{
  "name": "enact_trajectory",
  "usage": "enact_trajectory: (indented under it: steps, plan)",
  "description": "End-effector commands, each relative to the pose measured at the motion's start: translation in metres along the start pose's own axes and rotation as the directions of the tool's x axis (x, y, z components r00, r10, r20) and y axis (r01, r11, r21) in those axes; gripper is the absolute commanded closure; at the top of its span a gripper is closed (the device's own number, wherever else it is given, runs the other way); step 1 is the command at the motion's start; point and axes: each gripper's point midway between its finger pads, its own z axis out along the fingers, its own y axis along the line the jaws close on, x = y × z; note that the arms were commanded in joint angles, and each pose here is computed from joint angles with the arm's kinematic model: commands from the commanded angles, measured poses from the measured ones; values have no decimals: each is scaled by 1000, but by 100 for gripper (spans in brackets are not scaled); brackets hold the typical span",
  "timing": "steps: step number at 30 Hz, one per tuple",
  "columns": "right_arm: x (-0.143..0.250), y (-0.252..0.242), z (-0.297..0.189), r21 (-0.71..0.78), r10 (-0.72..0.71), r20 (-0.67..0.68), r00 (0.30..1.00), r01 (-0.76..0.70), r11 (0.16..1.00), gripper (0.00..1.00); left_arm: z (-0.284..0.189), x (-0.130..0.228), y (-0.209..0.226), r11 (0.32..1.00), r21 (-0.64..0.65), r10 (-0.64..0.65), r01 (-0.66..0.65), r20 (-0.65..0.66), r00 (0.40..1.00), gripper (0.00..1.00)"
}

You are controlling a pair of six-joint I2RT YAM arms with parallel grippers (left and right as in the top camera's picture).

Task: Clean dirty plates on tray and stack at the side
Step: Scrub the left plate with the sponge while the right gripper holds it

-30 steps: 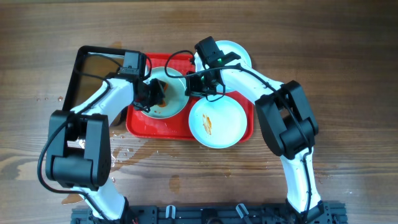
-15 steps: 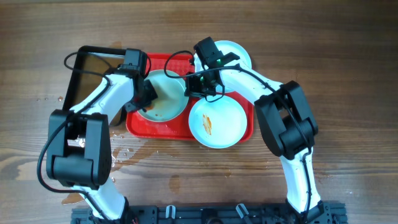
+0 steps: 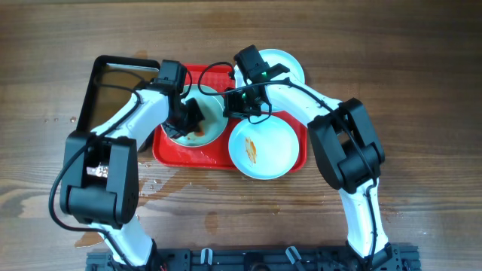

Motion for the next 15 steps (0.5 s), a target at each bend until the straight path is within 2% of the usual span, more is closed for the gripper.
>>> enact_trajectory:
  steps: [1, 4, 7, 10, 15]
  plan:
    - [4, -15, 14, 39, 19, -18, 1000, -19, 999, 95, 2, -26, 23, 994, -65, -79, 86, 93, 992, 96]
    - [3, -15, 14, 37, 17, -13, 1000, -17, 999, 96, -5, -44, 52, 964, -164, -175, 210, 205, 963, 96]
    - [2, -14, 14, 35, 16, -12, 1000, -15, 999, 96, -11, -46, 55, 956, -171, -203, 240, 208, 957, 96]
    - [2, -14, 14, 35, 16, -12, 1000, -15, 999, 96, -29, -52, 46, 959, -168, -191, 229, 213, 958, 96]
    - [3, -16, 13, 35, 13, -19, 1000, -12, 999, 96, -102, -74, 14, 984, -146, -65, 105, 252, 966, 96]
